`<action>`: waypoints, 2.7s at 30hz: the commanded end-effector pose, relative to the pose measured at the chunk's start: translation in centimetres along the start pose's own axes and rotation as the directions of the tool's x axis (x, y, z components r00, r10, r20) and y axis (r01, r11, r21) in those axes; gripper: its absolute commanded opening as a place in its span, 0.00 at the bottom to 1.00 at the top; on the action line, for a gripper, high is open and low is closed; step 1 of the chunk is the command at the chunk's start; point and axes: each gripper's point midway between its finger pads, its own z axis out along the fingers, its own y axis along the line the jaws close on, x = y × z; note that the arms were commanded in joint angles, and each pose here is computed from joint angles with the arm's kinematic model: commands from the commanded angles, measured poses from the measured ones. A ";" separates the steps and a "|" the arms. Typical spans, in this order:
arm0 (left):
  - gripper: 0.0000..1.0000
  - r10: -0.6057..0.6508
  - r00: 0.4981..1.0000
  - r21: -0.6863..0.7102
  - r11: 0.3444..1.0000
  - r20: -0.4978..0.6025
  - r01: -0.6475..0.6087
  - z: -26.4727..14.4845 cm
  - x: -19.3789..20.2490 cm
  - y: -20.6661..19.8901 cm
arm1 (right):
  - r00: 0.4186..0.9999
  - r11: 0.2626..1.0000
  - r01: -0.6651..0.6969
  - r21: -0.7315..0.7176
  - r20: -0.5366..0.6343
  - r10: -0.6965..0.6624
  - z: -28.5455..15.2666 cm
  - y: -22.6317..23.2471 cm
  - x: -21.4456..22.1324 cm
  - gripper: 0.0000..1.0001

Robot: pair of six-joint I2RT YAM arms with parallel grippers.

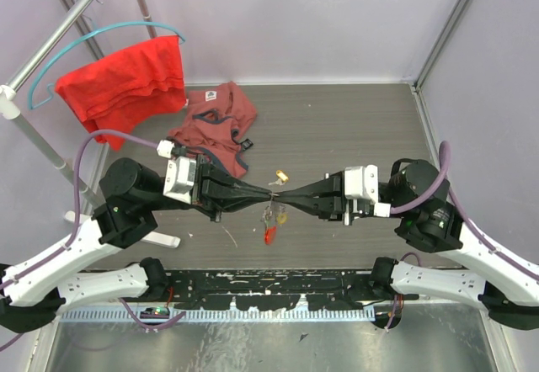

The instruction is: Put the keys on the keyring

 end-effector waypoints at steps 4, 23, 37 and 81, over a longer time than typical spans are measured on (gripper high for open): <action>0.00 0.087 0.991 -0.032 0.995 -0.101 -0.091 -1.3 0.6 0.4 | 0.999 0.999 0.032 -0.017 -0.032 -0.032 -0.7 -0.1 -1.6 0.30; 0.00 0.257 0.811 0.027 0.958 -0.526 -0.287 -5.4 5.7 2.7 | 0.948 0.998 -0.039 0.044 -0.315 0.051 -0.8 -1.5 3.7 0.36; 0.00 0.264 0.873 -0.069 0.945 -0.410 -0.319 -4.9 4.6 3.3 | 0.952 0.997 -0.023 0.074 -0.302 0.044 -0.9 -1.8 4.3 0.33; 0.00 0.056 0.953 -0.134 0.991 0.296 -0.016 -2.1 -2.0 1.1 | 0.999 0.996 -0.011 0.085 0.044 0.007 0.5 -1.8 -1.3 0.24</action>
